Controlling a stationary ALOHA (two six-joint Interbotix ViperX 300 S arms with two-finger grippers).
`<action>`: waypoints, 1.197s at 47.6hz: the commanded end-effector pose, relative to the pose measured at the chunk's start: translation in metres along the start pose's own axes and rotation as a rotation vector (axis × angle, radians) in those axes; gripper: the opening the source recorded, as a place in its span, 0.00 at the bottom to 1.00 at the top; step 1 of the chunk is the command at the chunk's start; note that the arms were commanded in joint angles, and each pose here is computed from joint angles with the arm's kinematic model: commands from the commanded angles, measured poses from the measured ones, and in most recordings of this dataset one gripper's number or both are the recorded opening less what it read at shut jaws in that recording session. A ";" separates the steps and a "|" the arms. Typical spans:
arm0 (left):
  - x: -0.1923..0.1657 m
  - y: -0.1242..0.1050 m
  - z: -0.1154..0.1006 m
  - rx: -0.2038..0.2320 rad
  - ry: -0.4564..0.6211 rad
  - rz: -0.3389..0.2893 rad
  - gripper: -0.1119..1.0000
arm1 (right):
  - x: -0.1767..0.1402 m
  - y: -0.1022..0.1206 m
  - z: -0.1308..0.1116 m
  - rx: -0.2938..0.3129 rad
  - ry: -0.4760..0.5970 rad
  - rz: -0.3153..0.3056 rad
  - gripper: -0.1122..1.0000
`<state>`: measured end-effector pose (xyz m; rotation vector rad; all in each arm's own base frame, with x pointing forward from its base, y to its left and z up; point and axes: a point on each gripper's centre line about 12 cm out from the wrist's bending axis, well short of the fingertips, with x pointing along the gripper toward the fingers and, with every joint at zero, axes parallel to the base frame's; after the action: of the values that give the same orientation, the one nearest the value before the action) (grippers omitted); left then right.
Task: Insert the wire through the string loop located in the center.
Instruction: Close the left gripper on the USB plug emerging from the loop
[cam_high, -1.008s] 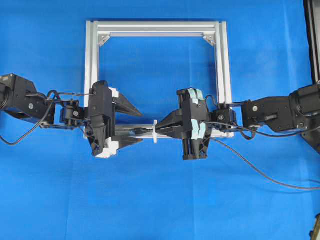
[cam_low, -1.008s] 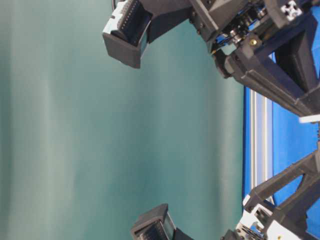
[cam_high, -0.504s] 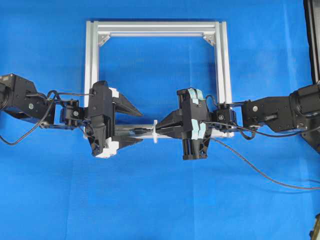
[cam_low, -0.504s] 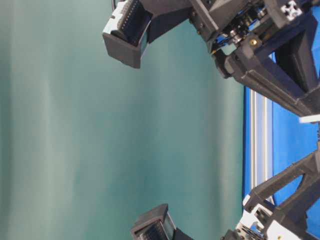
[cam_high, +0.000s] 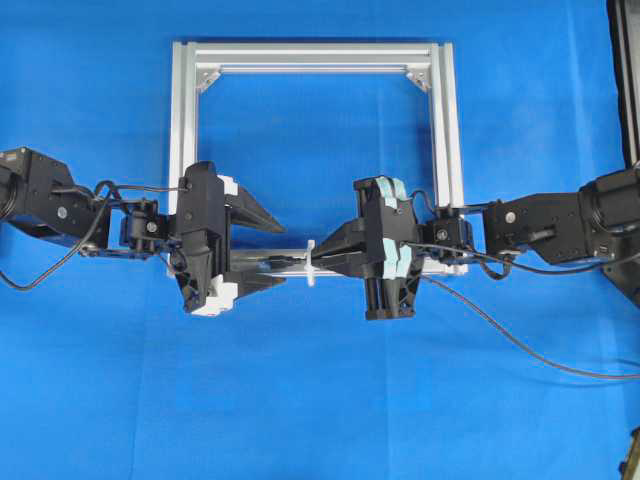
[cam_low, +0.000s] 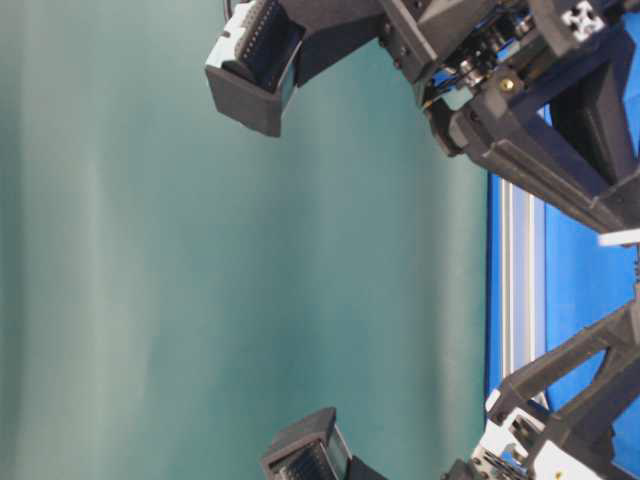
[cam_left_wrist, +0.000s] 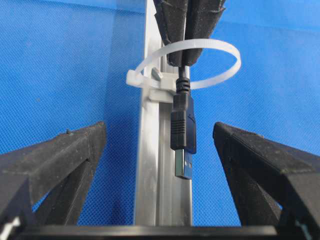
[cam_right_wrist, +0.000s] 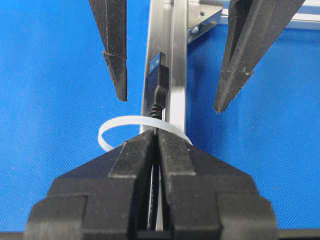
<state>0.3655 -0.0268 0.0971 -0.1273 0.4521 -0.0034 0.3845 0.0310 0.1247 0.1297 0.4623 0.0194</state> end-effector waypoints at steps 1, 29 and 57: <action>0.001 -0.002 0.011 -0.001 -0.033 -0.006 0.93 | -0.001 0.000 0.010 -0.002 -0.032 0.003 0.08; 0.002 -0.003 0.007 0.000 0.013 -0.004 0.55 | -0.001 0.001 0.011 -0.002 -0.034 0.003 0.08; 0.002 -0.003 0.007 0.000 0.016 -0.004 0.15 | -0.001 0.000 0.007 -0.002 -0.002 0.000 0.08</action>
<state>0.3653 -0.0296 0.0936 -0.1230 0.4986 -0.0102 0.3834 0.0287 0.1221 0.1260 0.4864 0.0139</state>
